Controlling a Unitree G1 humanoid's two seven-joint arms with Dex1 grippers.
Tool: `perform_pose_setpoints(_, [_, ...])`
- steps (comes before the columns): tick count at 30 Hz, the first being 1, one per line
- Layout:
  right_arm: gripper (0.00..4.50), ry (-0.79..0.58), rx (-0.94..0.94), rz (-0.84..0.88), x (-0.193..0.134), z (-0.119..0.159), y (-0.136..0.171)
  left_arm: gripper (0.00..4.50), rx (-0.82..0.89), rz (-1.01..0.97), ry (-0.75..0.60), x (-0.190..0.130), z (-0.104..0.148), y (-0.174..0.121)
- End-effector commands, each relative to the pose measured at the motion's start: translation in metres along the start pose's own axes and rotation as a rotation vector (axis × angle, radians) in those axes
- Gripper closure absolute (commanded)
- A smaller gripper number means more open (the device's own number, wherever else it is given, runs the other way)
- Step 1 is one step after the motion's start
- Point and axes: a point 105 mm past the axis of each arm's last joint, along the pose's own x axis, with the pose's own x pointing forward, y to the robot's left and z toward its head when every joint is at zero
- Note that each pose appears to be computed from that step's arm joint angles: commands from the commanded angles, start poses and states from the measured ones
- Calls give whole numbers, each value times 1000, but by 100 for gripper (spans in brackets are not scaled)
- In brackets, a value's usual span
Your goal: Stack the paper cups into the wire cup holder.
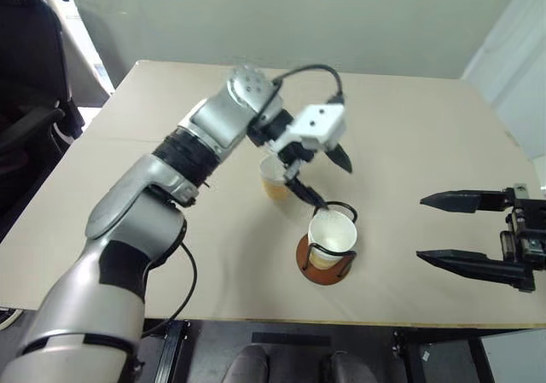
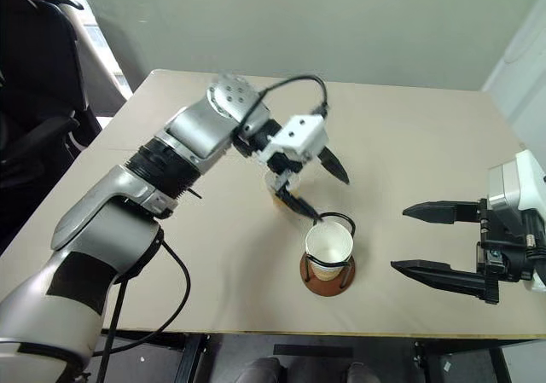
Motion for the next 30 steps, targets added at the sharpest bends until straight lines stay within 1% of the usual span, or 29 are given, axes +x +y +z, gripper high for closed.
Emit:
perform_pose_setpoints(1, [64,-4,-38,-17,-3,5,0,3,-93,237,164,-49,-43,19])
perform_pose_setpoints(2, [64,-5,-37,-17,-3,4,-1,3,-112,278,217,-56,-56,20])
perform_pose_setpoints(4, [64,-4,-35,-14,-2,2,-2,3,-147,346,247,-61,-67,25])
perform_pose_setpoints(6, [64,-4,-38,-11,0,2,-3,3,-175,368,252,-55,-73,26])
perform_pose_setpoints(9, [64,-7,-46,-8,0,3,-4,3,-181,334,275,-42,-81,22])
perform_pose_setpoints(12, [64,-4,-46,-8,0,3,-3,3,-207,335,246,-35,-80,23])
perform_pose_setpoints(14, [64,2,-40,-15,-1,2,-2,3,-217,350,230,-36,-78,26])
perform_pose_setpoints(18, [64,10,-30,-25,-3,0,-2,3,-230,374,202,-44,-71,29])
perform_pose_setpoints(22, [64,16,-27,-30,-3,-2,-2,3,-223,342,214,-59,-68,25])
perform_pose_setpoints(25, [64,17,-27,-31,-3,-3,-2,3,-224,348,190,-65,-62,27])
perform_pose_setpoints(30, [64,23,-30,-29,-2,-4,-4,3,-224,344,138,-52,-53,31])
